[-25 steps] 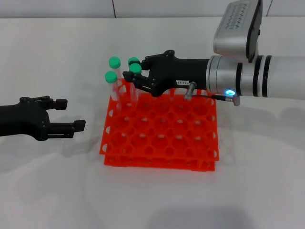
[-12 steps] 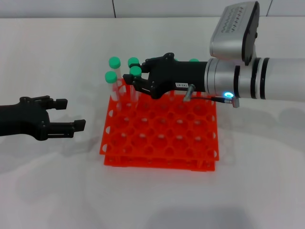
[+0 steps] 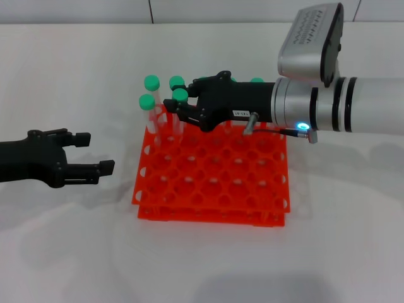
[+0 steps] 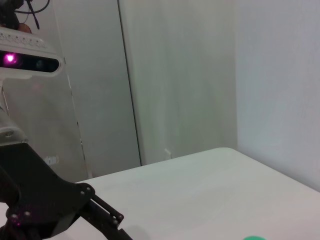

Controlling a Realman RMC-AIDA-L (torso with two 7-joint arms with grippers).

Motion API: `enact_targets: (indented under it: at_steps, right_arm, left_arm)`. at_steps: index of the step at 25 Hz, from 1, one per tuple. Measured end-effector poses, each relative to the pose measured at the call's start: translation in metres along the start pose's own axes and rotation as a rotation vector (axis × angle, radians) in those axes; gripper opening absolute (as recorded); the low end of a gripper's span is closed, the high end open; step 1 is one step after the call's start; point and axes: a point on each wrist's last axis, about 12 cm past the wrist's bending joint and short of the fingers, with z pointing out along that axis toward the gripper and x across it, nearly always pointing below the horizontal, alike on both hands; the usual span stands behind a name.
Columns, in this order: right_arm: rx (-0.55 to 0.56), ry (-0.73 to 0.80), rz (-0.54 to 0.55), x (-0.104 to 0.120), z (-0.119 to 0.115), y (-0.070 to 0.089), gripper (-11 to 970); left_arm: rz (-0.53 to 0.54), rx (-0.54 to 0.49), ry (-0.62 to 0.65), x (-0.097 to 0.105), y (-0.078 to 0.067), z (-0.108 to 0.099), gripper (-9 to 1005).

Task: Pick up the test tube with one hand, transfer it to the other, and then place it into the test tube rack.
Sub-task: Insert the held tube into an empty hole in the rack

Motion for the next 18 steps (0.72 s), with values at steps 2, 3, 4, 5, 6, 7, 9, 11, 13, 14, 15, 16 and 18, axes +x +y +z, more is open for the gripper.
enact_targets:
  at_steps: [2, 3, 4, 5, 6, 7, 9, 11, 13, 14, 15, 16, 18]
  right_arm:
    - [0.001, 0.002, 0.004, 0.0009, -0.0003, -0.0003, 281]
    - [0.002, 0.004, 0.006, 0.0014, -0.0004, -0.0004, 281]
    - [0.002, 0.004, 0.007, 0.0016, -0.0005, -0.0005, 281]
    - [0.002, 0.005, 0.008, 0.0017, -0.0005, -0.0006, 282]
    - [0.002, 0.005, 0.008, 0.0014, -0.0003, -0.0007, 282]
    - [0.002, 0.005, 0.008, 0.001, 0.0, -0.0008, 282]
    - [0.0, 0.006, 0.007, 0.0002, 0.0008, -0.0008, 283]
    - [-0.003, 0.007, 0.004, -0.0006, 0.0015, -0.0006, 283]
    - [-0.005, 0.007, 0.001, -0.0016, 0.0023, -0.0007, 284]
    - [-0.005, 0.007, 0.0, -0.0021, 0.0027, -0.0008, 284]
    - [-0.006, 0.009, 0.0, -0.0025, 0.0033, -0.0012, 284]
    - [-0.007, 0.011, -0.001, -0.003, 0.0039, -0.0014, 285]
    - [-0.01, 0.018, -0.002, -0.0033, 0.0054, -0.0017, 285]
  left_arm:
    - [0.002, 0.003, 0.0, 0.0008, -0.0001, 0.0008, 867]
    - [0.004, 0.003, 0.0, 0.001, -0.0002, 0.001, 867]
    - [0.004, 0.004, -0.001, 0.0013, -0.0001, 0.0013, 867]
    - [0.005, 0.003, -0.001, 0.0014, 0.0, 0.0016, 867]
    - [0.005, 0.002, -0.001, 0.0014, 0.0001, 0.0017, 867]
    - [0.005, 0.001, -0.001, 0.0014, 0.0003, 0.0018, 867]
    - [0.004, 0.0, -0.001, 0.0014, 0.0004, 0.0019, 867]
    - [0.004, 0.0, -0.001, 0.0015, 0.0005, 0.0019, 867]
    - [0.004, 0.0, -0.002, 0.0015, 0.0004, 0.0019, 867]
    - [0.004, 0.0, -0.002, 0.0015, 0.0004, 0.0019, 867]
    - [0.004, 0.0, -0.003, 0.0014, 0.0005, 0.0019, 867]
    - [0.004, 0.0, -0.003, 0.0013, 0.0005, 0.0019, 867]
    - [0.004, 0.0, -0.003, 0.0011, 0.0005, 0.002, 867]
